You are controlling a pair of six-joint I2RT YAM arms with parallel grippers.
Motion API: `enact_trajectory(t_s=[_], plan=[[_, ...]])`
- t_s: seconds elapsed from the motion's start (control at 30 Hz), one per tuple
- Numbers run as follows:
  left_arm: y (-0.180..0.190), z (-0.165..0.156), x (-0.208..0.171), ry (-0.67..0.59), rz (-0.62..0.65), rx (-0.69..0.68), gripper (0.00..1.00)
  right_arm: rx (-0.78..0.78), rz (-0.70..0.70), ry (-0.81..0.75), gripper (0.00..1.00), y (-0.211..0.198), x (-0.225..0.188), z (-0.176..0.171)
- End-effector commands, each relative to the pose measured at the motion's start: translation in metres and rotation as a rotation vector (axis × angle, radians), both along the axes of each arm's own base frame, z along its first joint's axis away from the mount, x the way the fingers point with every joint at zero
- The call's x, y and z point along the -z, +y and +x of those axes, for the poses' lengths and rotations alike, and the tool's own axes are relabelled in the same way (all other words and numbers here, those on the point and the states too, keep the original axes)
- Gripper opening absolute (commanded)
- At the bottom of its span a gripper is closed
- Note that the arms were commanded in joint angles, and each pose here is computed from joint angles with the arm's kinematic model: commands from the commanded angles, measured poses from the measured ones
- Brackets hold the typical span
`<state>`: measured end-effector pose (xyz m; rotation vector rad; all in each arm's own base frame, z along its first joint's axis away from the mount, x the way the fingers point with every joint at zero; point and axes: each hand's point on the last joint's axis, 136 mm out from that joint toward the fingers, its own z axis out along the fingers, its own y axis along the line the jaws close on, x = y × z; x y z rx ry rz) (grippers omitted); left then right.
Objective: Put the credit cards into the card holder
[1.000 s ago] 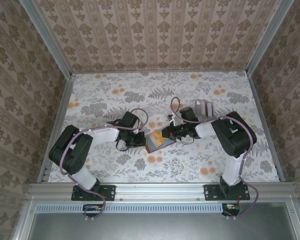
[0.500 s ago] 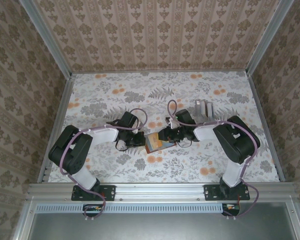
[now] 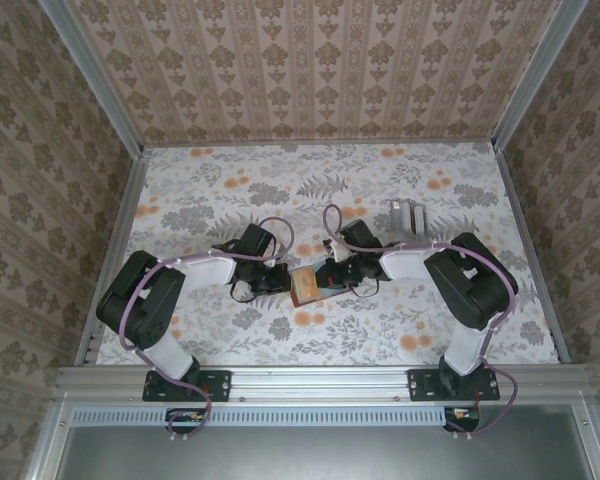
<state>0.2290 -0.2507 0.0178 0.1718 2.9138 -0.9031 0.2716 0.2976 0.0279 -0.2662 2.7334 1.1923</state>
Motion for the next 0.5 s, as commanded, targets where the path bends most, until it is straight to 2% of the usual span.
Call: enact_trajectory(t_s=[0.0,0.17,0.27,0.37,0.47], plan=[[0.017,-0.004,0.018,0.015,0.075,-0.032,0.06,-0.011,0.007,0.002,0.05,0.01,-0.005,-0.004],[0.016,-0.002,0.015,0.007,0.072,-0.032,0.06,-0.004,-0.014,-0.033,0.1,0.005,-0.019,-0.004],[0.017,0.0,0.014,-0.009,0.073,-0.03,0.06,0.023,-0.084,-0.096,0.17,-0.009,-0.024,0.0],[0.017,-0.001,0.014,-0.006,0.072,-0.035,0.06,0.008,-0.145,-0.117,0.3,-0.017,-0.023,0.001],[0.015,0.0,0.012,-0.017,0.059,-0.031,0.07,0.001,-0.153,-0.108,0.32,-0.015,-0.013,0.003]])
